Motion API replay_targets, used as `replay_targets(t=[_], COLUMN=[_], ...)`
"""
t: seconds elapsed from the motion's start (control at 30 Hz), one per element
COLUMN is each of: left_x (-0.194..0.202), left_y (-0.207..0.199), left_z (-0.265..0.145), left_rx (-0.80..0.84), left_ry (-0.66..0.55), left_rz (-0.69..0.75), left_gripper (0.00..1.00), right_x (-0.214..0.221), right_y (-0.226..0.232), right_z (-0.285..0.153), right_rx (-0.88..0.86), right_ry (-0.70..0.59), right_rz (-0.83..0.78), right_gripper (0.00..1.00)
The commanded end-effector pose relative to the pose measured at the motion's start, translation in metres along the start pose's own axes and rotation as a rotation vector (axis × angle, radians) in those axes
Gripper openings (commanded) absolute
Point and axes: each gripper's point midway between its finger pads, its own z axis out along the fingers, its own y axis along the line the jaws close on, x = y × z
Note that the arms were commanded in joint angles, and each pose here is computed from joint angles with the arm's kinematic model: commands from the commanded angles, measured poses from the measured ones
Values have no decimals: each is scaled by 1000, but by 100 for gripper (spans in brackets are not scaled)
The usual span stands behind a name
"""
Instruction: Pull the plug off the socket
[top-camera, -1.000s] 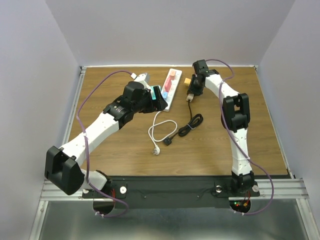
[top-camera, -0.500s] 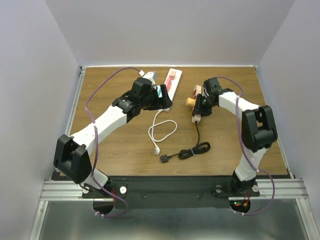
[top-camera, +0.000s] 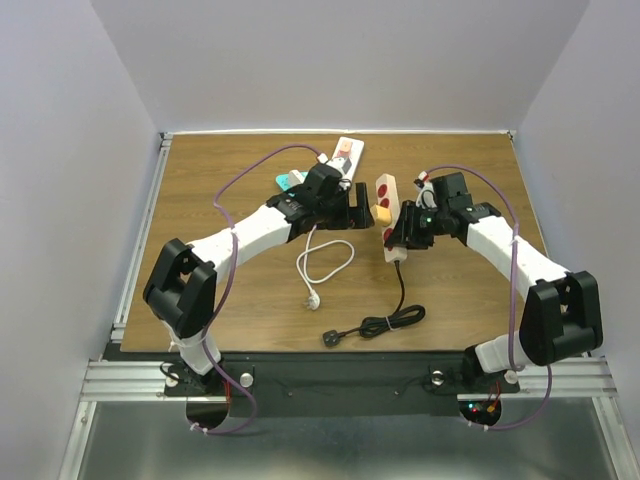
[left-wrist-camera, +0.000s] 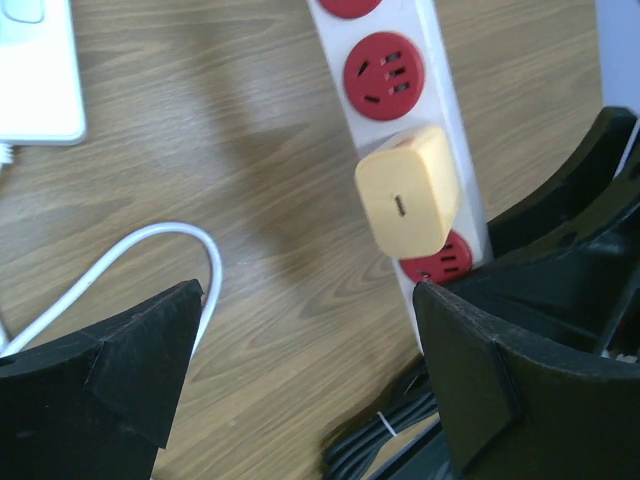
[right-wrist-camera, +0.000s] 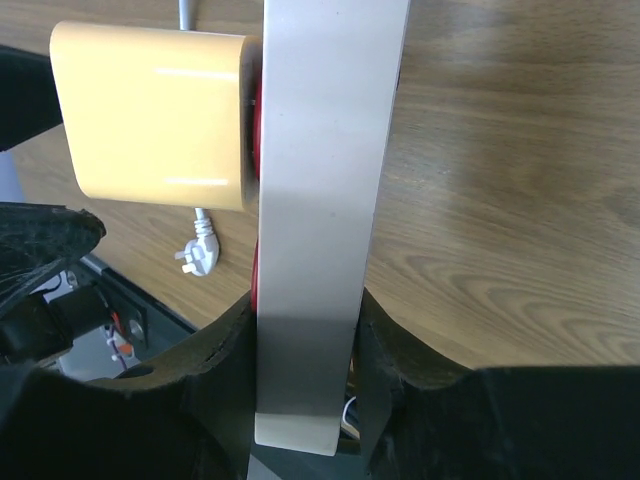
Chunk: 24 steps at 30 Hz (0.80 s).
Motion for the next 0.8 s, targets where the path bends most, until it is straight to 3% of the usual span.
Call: replay_targets(t=[0.0, 0.3, 0.5, 0.77], left_x=[-43, -50, -38, -55], left_y=[-46, -78, -70, -57], left_z=[-10, -5, 13, -2], left_rx=[136, 176, 121, 33], left_ry=[-127, -170, -138, -232], left_rz=[-24, -53, -69, -142], left_gripper=[99, 99, 99, 99], right_x=[-9, -14, -16, -16], right_y=[24, 32, 36, 38], right_z=[-9, -14, -17, -19], right_rx=[-107, -133, -144, -152], right_ry=[-50, -60, -70, -78], right_rz=[-60, -84, -97, -101], right_gripper=[0, 1, 0, 0])
